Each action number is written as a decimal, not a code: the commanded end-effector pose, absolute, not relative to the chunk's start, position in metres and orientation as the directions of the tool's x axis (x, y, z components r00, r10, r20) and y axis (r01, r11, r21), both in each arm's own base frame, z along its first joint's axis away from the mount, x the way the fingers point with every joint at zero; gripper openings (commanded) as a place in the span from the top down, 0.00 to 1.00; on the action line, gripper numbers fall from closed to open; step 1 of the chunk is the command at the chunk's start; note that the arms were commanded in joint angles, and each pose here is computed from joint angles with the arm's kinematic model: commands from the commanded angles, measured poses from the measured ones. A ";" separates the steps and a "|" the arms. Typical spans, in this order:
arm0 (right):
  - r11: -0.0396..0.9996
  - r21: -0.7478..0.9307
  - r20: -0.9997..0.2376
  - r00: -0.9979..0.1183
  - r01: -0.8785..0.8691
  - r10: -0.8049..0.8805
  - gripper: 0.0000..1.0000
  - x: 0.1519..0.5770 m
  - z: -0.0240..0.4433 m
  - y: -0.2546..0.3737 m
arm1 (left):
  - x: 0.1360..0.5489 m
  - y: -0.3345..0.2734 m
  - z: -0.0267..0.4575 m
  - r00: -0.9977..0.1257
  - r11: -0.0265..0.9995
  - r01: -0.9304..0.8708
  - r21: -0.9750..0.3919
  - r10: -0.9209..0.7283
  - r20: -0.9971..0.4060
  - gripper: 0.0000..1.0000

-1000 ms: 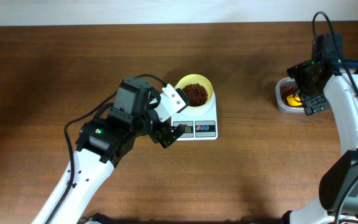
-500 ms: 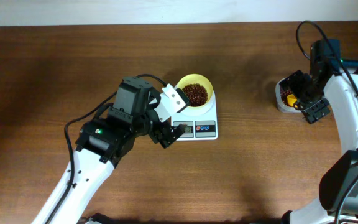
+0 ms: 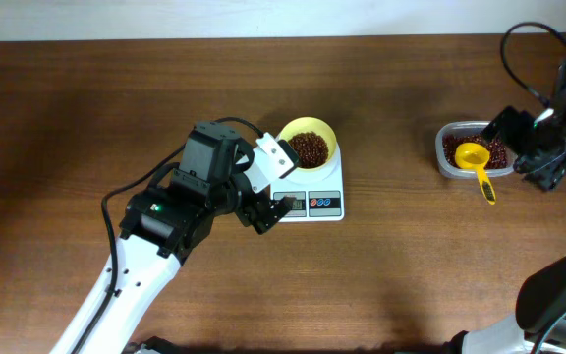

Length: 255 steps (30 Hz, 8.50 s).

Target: Scoop item into bowl and weigh 50g on scale

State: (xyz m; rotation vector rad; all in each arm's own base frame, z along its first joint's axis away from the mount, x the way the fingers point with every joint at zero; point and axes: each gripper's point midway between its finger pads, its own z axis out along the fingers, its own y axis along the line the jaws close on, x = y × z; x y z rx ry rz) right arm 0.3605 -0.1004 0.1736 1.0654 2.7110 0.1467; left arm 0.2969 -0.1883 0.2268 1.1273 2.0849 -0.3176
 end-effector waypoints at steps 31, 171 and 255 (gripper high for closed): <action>0.991 -0.025 -0.284 -0.952 0.129 0.116 0.01 0.325 0.277 -0.099 | 0.294 -0.190 0.228 -0.333 0.573 0.811 0.123 0.623 -0.708 0.01; 0.990 -0.037 -0.280 -0.953 0.133 0.117 0.01 0.325 0.276 -0.102 | 0.290 -0.193 0.214 -0.499 0.657 0.753 -0.041 0.529 -0.686 0.01; 0.990 -0.037 -0.280 -0.953 0.133 0.117 0.01 0.325 0.276 -0.102 | 0.294 -0.196 0.097 -0.840 1.000 -0.020 -0.006 -0.020 -0.542 0.01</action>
